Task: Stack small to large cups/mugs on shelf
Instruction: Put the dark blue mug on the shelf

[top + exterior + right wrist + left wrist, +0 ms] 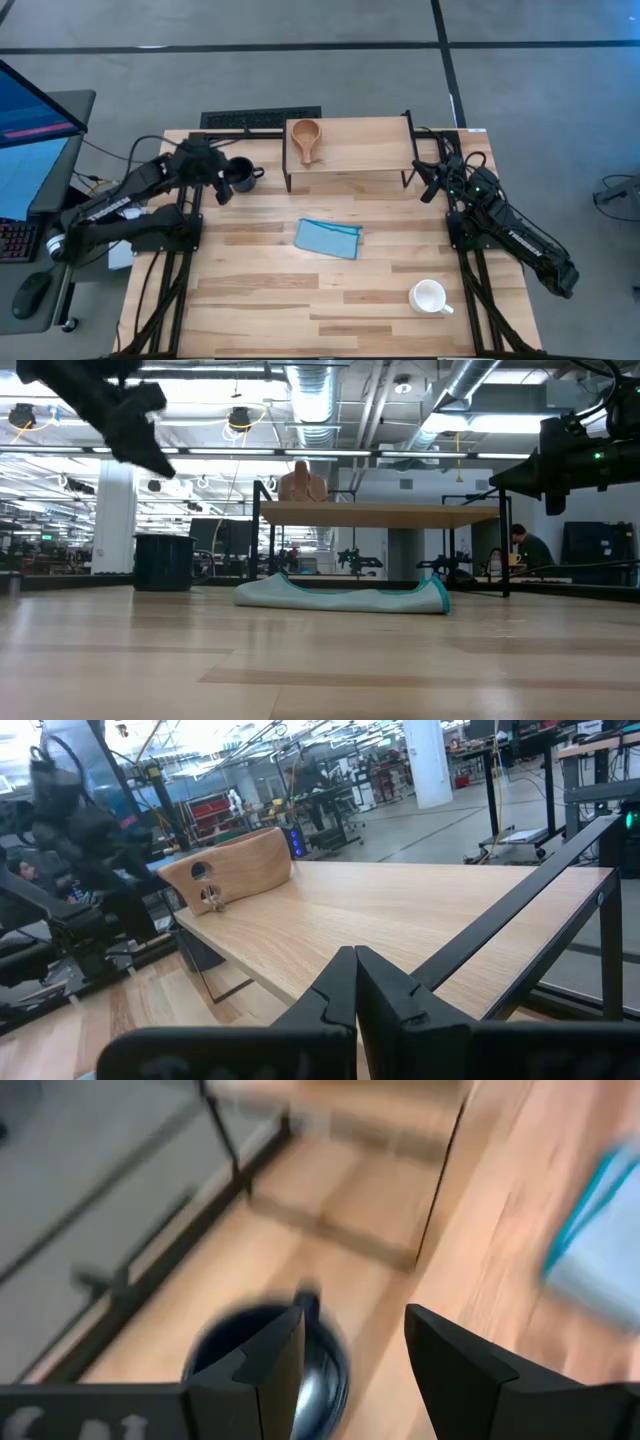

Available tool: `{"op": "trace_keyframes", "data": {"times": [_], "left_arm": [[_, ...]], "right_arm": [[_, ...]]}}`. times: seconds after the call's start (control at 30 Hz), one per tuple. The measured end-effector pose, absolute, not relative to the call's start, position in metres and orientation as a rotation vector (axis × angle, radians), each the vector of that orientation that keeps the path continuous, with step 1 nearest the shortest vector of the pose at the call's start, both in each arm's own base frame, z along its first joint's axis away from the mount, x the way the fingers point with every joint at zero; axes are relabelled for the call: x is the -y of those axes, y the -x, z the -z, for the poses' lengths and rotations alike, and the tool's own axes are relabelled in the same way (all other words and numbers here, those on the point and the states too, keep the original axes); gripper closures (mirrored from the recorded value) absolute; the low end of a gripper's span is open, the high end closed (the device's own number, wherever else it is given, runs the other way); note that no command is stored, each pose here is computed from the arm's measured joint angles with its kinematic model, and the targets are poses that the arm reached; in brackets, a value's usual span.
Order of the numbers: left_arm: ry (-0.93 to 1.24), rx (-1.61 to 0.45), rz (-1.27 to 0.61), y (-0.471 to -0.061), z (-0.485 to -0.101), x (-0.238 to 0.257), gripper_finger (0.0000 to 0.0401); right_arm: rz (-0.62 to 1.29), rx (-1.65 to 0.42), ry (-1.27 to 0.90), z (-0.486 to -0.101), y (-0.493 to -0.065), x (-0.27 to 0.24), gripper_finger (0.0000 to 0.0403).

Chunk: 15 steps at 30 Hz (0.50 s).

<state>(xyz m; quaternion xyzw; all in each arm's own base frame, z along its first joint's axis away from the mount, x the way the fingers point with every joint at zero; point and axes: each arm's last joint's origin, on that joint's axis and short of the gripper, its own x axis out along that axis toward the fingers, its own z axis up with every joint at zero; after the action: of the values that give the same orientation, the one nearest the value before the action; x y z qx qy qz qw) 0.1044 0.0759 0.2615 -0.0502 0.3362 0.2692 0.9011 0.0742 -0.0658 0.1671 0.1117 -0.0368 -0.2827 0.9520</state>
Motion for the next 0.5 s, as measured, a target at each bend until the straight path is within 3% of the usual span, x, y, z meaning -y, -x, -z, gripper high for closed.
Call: {"op": "trace_keyframes", "data": {"times": [0.5], "left_arm": [[0.179, -1.066, -0.557, -0.139, -0.243, -0.103, 0.0234]], "right_arm": [[0.575, 0.075, -0.227, -0.167, -0.074, 0.066, 0.0377]]}}
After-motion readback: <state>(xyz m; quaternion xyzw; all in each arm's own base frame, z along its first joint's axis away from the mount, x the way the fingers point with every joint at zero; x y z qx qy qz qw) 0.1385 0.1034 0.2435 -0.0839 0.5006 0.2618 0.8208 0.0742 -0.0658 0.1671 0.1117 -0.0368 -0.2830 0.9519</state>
